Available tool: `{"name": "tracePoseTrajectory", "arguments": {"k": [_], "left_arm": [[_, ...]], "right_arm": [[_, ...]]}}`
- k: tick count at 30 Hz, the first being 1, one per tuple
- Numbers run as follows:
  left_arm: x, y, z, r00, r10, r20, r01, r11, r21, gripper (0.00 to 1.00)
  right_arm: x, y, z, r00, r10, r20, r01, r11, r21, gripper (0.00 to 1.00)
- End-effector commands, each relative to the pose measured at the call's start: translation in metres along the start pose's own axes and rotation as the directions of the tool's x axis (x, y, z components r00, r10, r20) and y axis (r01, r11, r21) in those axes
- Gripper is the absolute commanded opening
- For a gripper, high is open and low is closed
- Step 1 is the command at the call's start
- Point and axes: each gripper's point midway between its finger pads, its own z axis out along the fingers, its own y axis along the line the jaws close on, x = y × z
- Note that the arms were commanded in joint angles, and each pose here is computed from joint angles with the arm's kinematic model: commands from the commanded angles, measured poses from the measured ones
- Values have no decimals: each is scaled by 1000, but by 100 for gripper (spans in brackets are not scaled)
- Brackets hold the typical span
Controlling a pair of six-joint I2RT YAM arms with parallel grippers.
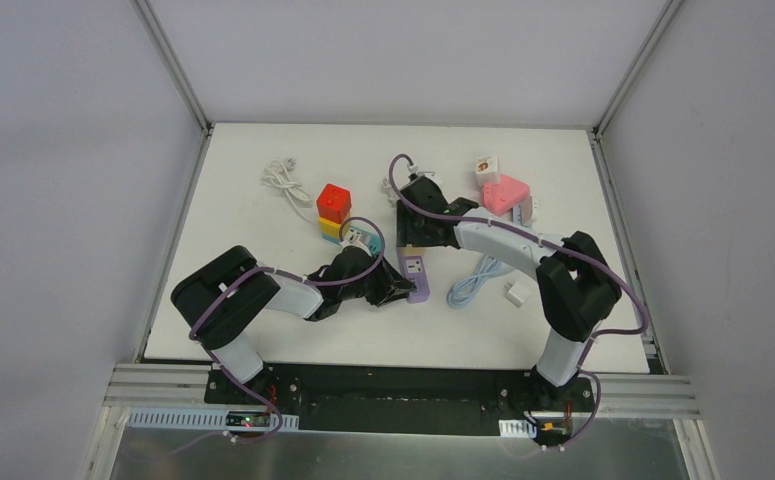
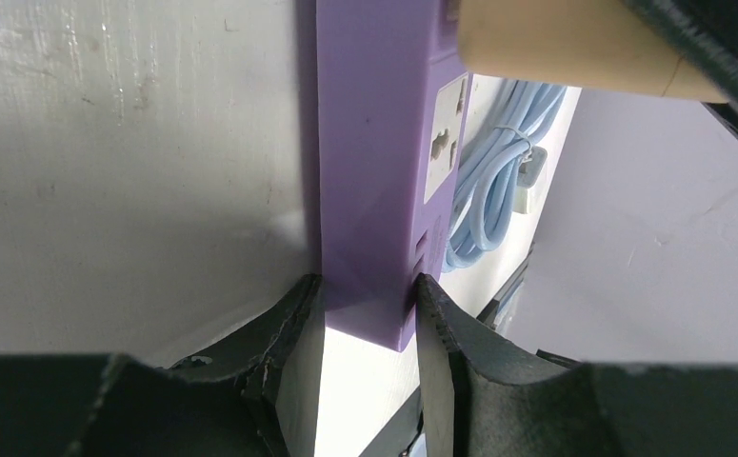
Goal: Pull the plug off the socket
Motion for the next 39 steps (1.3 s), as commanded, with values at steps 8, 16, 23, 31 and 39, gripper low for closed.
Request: {"name": "tracePoseTrajectory", "arguments": {"k": [8, 16, 23, 31, 39], "left_arm": [[29, 124, -24, 996, 21, -87, -57, 898, -436, 20], [27, 128, -27, 996, 24, -88, -63, 882, -467, 20], [26, 131, -29, 996, 24, -83, -61, 876, -479, 20], [27, 131, -28, 996, 12, -87, -53, 872, -486, 19], [35, 133, -22, 993, -46, -107, -9, 885, -466, 19]], "right_arm": [[-1, 41, -16, 999, 40, -7, -40, 995, -94, 0], [-33, 32, -39, 991, 136, 18, -130, 974, -183, 0], [-18, 25, -26, 996, 75, 42, -73, 997, -39, 0], [-30, 35, -41, 994, 104, 38, -98, 985, -141, 0], [-53, 30, -55, 972, 235, 3, -224, 930, -292, 0]]}}
